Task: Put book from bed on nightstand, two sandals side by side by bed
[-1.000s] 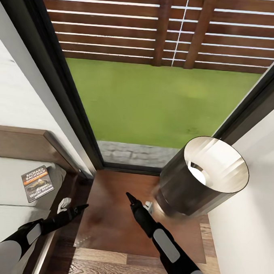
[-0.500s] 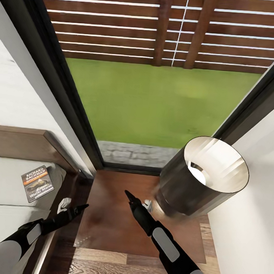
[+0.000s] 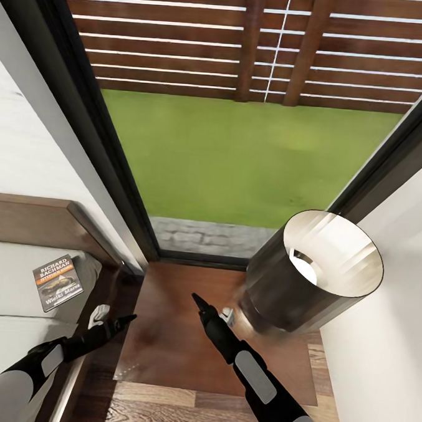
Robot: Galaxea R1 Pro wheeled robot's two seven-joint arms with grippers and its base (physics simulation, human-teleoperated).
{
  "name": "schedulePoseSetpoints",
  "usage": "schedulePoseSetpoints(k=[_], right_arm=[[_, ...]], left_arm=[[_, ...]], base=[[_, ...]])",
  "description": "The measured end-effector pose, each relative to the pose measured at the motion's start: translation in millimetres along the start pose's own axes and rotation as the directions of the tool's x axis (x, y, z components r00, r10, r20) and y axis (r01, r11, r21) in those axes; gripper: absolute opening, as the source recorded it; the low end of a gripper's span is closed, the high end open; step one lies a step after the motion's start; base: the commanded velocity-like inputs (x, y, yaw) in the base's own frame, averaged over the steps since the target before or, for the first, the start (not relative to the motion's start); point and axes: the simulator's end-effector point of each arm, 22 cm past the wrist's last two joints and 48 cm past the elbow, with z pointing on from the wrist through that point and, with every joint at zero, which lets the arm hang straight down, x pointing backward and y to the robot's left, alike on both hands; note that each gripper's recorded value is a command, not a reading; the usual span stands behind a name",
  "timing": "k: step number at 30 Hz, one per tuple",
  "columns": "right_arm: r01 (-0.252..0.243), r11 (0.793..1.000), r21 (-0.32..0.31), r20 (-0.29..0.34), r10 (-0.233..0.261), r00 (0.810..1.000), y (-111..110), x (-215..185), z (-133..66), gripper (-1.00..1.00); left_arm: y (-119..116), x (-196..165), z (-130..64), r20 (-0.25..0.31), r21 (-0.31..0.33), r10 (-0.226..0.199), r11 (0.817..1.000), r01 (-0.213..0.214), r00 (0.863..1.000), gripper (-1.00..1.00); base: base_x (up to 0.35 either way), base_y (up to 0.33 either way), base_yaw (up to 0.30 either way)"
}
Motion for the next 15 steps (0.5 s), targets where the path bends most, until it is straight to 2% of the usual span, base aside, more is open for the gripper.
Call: schedulePoseSetpoints(k=[12,15], right_arm=[[0.000,1.000,-0.001,-0.007,0.000,1.000,0.1,1.7,-0.1,1.00],[0.029,1.000,0.005,-0.033,-0.029,0.999,-1.1,10.2,0.3,1.00]], left_arm=[[0.2,0.0,-0.2,0.000,0.000,0.000,1.000,0.000,1.000,1.00],[1.0,-0.1,-0.3,0.000,-0.004,0.001,1.000,-0.001,1.000,1.00]], base=[[0.000,0.000,0.000],[0.000,0.000,0.000]])
